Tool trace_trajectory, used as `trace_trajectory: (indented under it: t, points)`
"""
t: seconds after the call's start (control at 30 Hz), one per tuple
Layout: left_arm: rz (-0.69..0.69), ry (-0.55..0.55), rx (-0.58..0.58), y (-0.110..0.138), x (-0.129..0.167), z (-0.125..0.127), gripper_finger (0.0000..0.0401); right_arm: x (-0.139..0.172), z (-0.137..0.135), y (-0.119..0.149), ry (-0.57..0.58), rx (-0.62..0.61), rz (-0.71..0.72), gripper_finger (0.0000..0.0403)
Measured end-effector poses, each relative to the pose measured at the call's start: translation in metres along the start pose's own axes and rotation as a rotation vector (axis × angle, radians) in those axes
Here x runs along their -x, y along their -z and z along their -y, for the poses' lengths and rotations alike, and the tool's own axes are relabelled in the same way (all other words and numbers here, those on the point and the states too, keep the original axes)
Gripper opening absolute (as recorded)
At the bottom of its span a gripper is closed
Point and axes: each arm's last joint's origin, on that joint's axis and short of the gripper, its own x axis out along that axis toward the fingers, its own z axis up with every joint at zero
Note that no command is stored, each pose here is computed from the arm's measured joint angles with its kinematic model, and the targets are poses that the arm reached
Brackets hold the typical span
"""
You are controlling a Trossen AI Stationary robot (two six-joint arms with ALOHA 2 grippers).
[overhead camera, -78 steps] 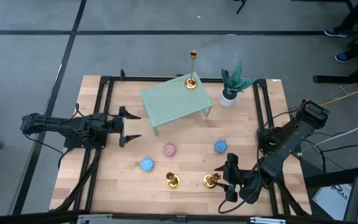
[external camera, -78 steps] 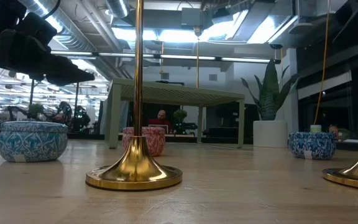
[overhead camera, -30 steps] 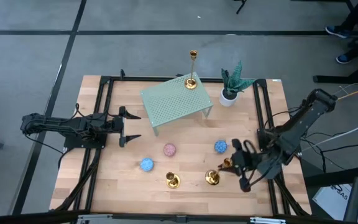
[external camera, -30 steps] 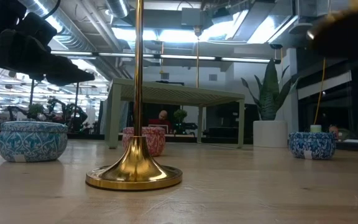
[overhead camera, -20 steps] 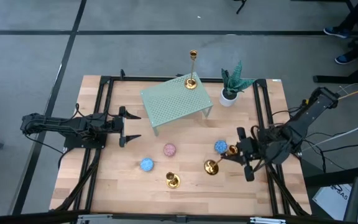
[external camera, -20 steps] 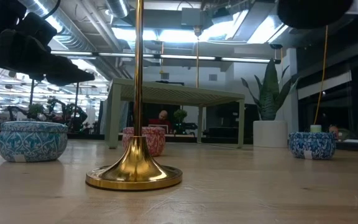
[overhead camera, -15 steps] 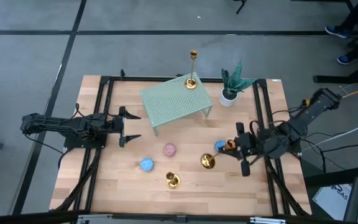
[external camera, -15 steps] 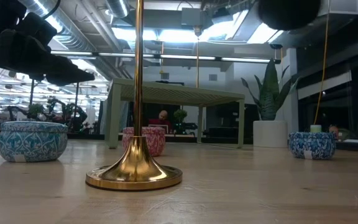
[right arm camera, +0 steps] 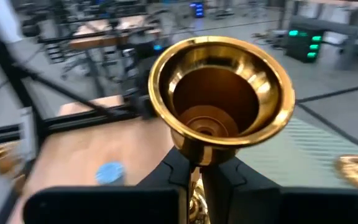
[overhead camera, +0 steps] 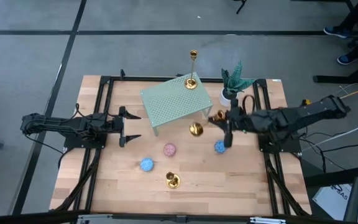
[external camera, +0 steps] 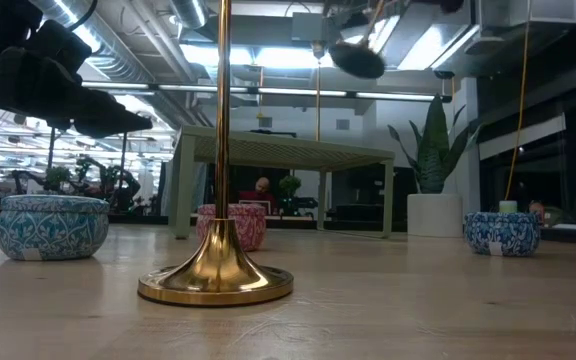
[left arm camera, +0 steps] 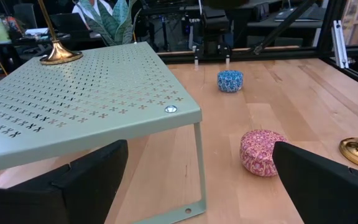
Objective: Pick & Place candle stick holders
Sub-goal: Put the right gold candle holder on the shelf
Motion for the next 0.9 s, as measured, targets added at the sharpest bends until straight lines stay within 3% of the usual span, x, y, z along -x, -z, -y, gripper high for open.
trace_trajectory:
  t: [0.23,0.43,0.9]
  points:
    - [0.000,0.000,0.000,0.000,0.000,0.000,0.0400,-0.019,0.044,-0.022,0.131,-0.040,0.010,0.0020]
    - [-0.001,0.000,0.000,0.000,0.000,0.000,0.0400,-0.042,0.076,-0.035,0.232,-0.028,-0.104,0.0020]
    - [-0.001,0.000,0.000,0.000,0.000,0.000,0.0400,-0.096,0.132,-0.038,0.345,-0.064,-0.226,0.0021]
